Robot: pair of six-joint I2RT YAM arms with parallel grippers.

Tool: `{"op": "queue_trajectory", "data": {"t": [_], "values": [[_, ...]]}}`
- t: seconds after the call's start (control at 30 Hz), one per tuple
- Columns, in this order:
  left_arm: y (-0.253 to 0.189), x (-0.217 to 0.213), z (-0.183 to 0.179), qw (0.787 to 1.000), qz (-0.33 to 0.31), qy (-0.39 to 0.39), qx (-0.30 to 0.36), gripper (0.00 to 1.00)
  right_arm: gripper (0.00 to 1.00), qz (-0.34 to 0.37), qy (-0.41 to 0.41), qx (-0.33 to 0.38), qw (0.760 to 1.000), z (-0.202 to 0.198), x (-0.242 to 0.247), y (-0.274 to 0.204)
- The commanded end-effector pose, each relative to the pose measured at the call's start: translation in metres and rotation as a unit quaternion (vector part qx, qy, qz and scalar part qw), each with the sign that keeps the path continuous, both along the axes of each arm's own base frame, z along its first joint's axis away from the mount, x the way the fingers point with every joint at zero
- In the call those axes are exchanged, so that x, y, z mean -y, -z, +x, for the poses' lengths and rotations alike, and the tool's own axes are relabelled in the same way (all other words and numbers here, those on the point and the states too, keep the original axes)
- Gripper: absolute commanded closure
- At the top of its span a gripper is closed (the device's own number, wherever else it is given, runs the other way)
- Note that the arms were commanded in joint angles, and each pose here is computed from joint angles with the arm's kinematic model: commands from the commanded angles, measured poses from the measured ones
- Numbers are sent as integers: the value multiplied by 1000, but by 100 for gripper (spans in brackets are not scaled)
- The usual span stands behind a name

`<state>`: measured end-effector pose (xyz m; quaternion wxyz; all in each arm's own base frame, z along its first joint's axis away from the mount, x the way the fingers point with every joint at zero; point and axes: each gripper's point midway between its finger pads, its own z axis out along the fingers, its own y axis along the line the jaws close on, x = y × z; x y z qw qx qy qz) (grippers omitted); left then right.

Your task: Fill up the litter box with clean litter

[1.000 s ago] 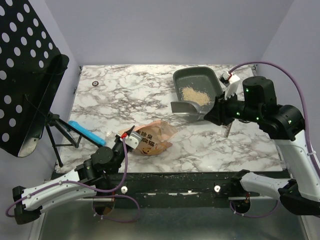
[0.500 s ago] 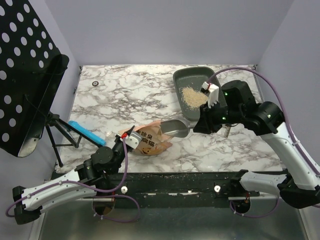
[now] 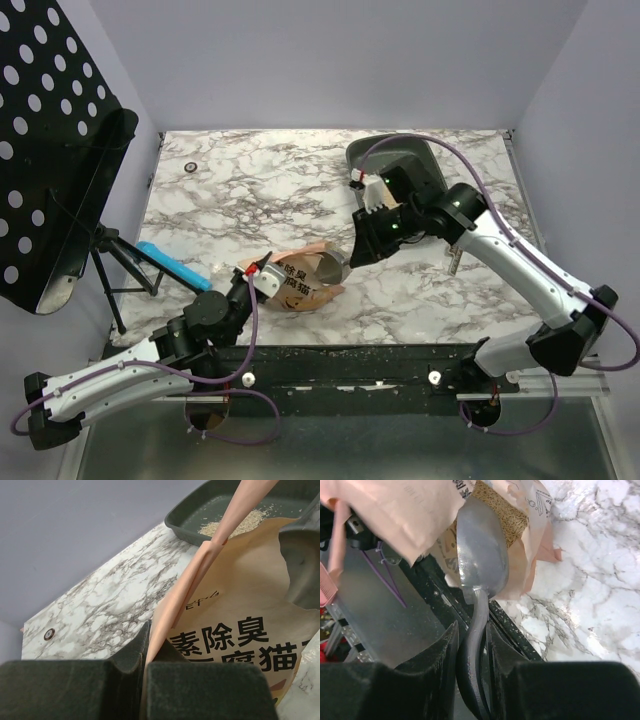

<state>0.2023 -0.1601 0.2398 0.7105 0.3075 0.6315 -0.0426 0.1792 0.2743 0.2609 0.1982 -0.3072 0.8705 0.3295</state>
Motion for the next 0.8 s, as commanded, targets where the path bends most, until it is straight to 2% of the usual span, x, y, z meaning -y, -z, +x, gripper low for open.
{"op": "queue_trajectory", "data": {"t": [0.0, 0.23, 0.33, 0.47, 0.6, 0.77], "values": [[-42, 8, -7, 997, -69, 33, 25, 100, 100, 12, -10, -51, 999, 2, -24, 15], [-39, 19, -11, 997, -58, 59, 10, 100, 100, -56, 3, -116, 992, 14, -31, 62], [-37, 23, -11, 996, -54, 67, 4, 100, 100, -51, -8, -158, 986, 10, -43, 81], [-34, 26, -12, 996, -49, 72, 1, 100, 100, -9, -22, -213, 977, 6, -65, 106], [-30, 27, -12, 996, -43, 72, 0, 100, 100, 89, -71, -273, 955, -10, -89, 107], [-25, 27, -12, 997, -32, 73, -2, 100, 100, 167, -96, -271, 943, -17, -98, 98]]}}
